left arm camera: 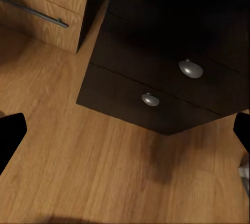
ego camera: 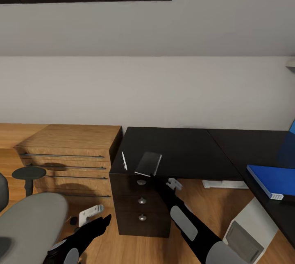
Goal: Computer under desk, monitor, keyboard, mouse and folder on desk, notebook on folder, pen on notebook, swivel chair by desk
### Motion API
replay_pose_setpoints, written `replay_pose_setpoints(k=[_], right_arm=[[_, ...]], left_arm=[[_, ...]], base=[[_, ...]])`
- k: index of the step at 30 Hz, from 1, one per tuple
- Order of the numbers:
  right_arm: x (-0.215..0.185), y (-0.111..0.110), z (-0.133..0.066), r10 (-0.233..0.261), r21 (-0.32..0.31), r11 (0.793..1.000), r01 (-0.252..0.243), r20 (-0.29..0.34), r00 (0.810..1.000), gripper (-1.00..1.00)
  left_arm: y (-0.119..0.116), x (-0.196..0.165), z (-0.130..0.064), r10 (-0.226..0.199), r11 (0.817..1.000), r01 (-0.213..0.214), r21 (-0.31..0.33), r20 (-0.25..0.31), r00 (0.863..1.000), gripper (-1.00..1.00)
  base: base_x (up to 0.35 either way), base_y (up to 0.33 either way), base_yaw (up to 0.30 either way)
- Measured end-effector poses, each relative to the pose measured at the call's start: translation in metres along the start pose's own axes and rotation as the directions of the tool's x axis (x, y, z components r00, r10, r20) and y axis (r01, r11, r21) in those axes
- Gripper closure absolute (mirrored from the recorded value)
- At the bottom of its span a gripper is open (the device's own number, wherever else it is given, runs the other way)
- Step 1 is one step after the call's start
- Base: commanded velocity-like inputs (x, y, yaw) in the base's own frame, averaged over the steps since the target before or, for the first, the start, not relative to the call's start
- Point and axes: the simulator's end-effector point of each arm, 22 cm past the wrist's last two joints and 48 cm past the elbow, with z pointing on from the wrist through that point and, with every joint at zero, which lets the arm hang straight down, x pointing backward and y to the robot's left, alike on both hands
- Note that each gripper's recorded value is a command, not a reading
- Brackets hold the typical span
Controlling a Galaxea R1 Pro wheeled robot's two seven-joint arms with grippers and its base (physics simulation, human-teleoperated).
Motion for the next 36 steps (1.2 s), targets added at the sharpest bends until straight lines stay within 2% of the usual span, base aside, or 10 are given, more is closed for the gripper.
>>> replay_pose_setpoints(k=[11,21,36], right_arm=[[-0.003,0.002,0.0,-0.005,-0.004,1.0,0.005,0.022,1.0,-1.0],[-0.002,0.002,0.0,-0.004,-0.002,1.0,0.004,0.021,1.0,-1.0],[0.003,-0.008,0.0,-0.001,0.021,1.0,0.0,0.009,1.0,-1.0]], left_arm=[[-0.01,0.001,-0.001,-0.01,1.0,0.01,0.018,0.0,1.0,-1.0],[-0.008,0.001,-0.001,-0.012,1.0,0.012,0.015,0.0,1.0,-1.0],[-0.009,0.001,-0.001,-0.01,1.0,0.01,0.016,-0.001,1.0,-1.0]], base=[[0.0,0.0,0.0],[0.0,0.001,0.0],[-0.044,0.116,0.0]])
